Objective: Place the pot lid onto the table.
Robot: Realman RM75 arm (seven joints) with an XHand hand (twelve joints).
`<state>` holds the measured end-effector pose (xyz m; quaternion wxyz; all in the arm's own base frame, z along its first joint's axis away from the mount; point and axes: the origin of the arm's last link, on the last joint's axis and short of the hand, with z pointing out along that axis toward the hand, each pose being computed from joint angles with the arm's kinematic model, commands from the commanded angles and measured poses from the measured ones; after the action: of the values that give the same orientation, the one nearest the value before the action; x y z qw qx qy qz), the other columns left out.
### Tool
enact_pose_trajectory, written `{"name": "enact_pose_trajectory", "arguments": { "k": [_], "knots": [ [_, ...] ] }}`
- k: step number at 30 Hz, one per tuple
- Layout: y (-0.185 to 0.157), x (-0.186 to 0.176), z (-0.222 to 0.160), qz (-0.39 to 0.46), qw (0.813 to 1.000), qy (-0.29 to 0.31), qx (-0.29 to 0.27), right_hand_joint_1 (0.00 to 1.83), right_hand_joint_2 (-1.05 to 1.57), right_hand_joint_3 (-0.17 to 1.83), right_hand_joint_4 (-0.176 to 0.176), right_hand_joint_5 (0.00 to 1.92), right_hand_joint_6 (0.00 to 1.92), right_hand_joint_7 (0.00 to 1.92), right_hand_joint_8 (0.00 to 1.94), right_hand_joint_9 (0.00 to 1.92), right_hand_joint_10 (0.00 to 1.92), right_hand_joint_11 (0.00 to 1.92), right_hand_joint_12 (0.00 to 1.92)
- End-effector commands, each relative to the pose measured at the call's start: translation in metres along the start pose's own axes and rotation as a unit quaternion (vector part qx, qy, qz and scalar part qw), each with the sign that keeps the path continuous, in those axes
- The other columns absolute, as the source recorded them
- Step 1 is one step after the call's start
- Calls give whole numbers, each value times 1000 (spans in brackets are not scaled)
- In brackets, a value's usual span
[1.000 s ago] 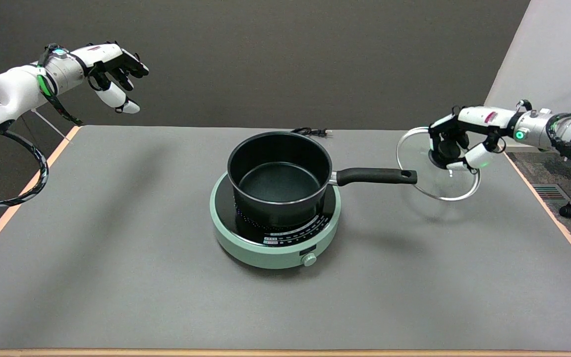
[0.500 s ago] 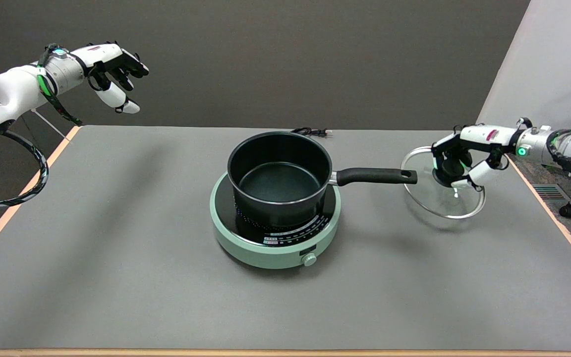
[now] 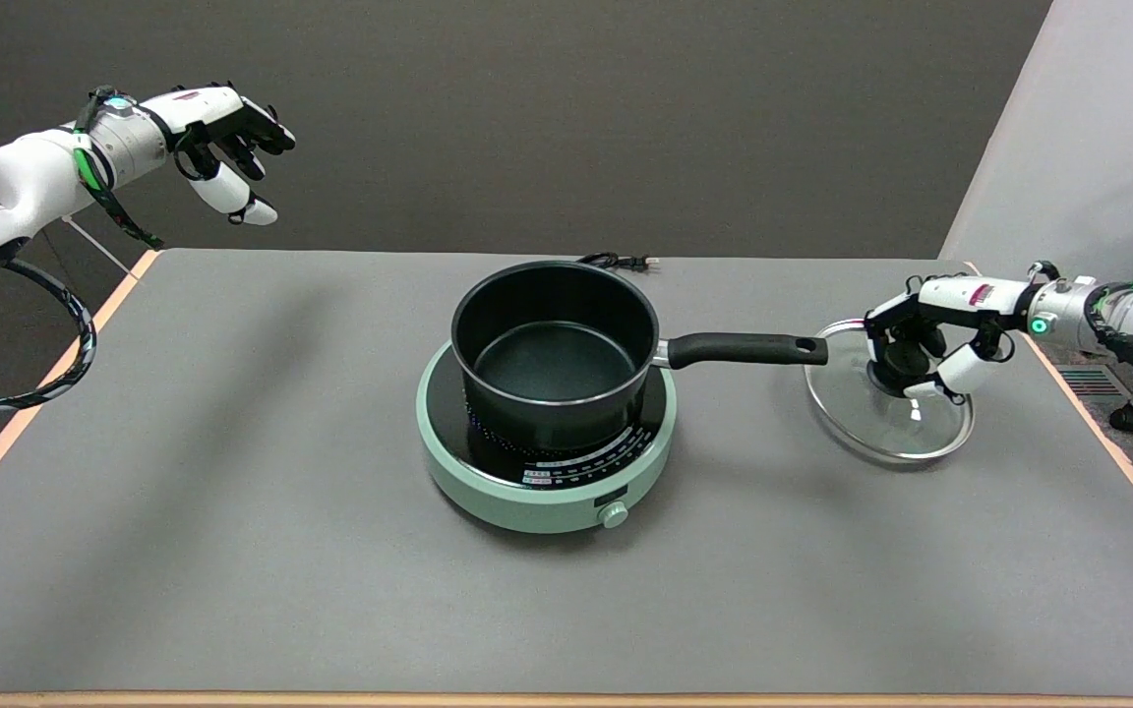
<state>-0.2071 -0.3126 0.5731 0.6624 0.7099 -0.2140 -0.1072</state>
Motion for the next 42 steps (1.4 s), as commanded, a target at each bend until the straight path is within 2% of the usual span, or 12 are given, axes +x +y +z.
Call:
{"name": "enact_pose_trajectory", "arguments": {
  "k": [1,8,24,35,42],
  "knots": [
    [29,2,-6,-25,998,-3,-62,1372,763,781,176,655,1354,926,1343,823,1684,675,1505],
    [47,-11,-12,-34,994,-23,-97,1372,763,784,176,654,1365,924,1348,820,1690,674,1489],
    [63,21,-14,-34,988,27,-145,1373,760,788,176,652,1370,927,1346,826,1695,676,1470],
    [63,-7,-5,-25,989,-2,-148,1373,759,787,176,654,1372,928,1343,827,1698,679,1456],
    [63,-9,-5,-23,988,-2,-151,1374,757,790,176,653,1375,929,1343,827,1699,680,1453]
  ]
}}
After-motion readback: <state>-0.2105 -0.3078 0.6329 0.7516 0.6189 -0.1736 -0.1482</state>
